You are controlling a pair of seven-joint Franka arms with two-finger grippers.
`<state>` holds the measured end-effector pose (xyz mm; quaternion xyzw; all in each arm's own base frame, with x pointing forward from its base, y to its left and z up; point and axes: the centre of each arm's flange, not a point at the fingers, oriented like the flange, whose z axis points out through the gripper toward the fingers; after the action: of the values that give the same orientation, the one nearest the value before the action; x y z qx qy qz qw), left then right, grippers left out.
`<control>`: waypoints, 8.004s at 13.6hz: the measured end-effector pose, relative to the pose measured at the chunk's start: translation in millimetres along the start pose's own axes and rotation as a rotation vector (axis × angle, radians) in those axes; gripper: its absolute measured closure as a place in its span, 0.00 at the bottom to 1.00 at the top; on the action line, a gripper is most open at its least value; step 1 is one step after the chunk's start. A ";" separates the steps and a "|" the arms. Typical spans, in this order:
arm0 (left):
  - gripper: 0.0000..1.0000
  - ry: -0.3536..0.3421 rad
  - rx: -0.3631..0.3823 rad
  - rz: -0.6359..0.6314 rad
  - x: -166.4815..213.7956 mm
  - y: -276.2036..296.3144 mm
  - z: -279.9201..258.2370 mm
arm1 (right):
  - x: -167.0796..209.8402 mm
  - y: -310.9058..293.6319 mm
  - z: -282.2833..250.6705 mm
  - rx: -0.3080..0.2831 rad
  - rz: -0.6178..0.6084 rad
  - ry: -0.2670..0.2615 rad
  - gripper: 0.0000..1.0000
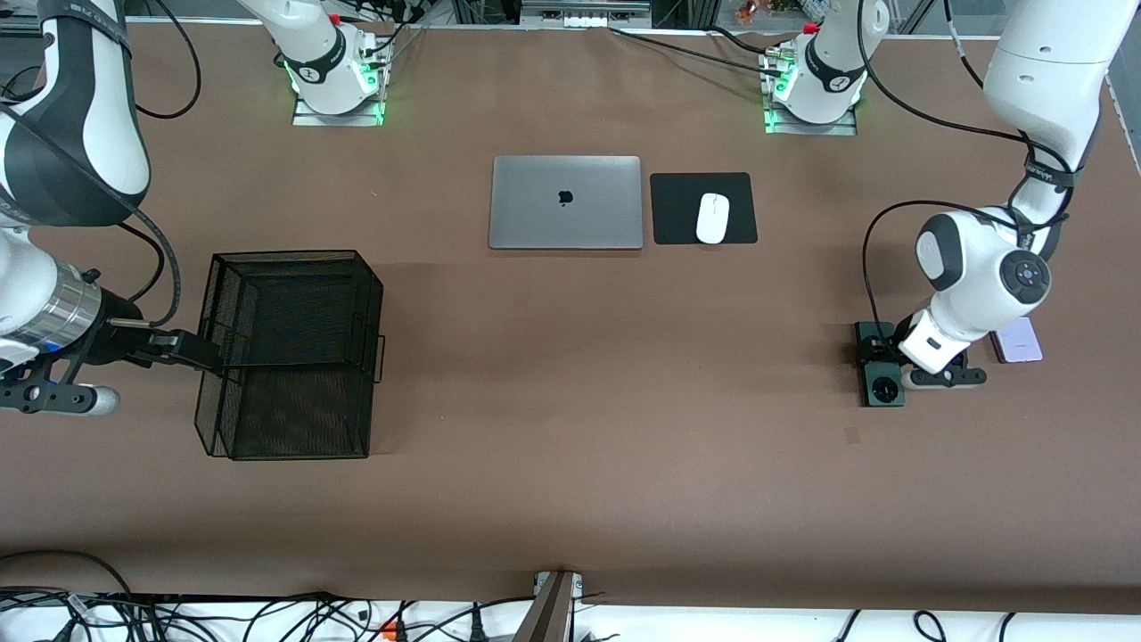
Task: Place phones with both arms
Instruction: 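Carry the teal phone with the left gripper to the laptop and release, then reach the right gripper to the teal phone while the left gripper returns, then grasp the teal phone with the right gripper while the left grasps the flip phone, then carry the teal phone to the basket while the left gripper lifts the flip phone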
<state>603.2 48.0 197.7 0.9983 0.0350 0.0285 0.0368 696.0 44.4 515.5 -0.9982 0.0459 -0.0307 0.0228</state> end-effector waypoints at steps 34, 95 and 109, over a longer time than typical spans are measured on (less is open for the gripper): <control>0.16 0.118 0.071 0.000 -150.5 637.7 63.3 | -0.5 -1.3 0.2 0.001 -0.024 -0.002 0.00; 0.00 0.074 0.074 0.060 -62.3 -128.1 28.3 | -217.5 -363.1 355.9 -0.021 -0.366 -0.085 0.04; 0.20 0.006 0.033 0.073 -16.7 -124.7 -1.4 | -113.5 -285.6 230.1 -0.048 -0.202 0.138 0.21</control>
<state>578.0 170.9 188.8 0.9993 -0.0011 0.0321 0.0190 623.6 348.9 293.2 -0.9935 -0.0526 -0.1004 -0.0074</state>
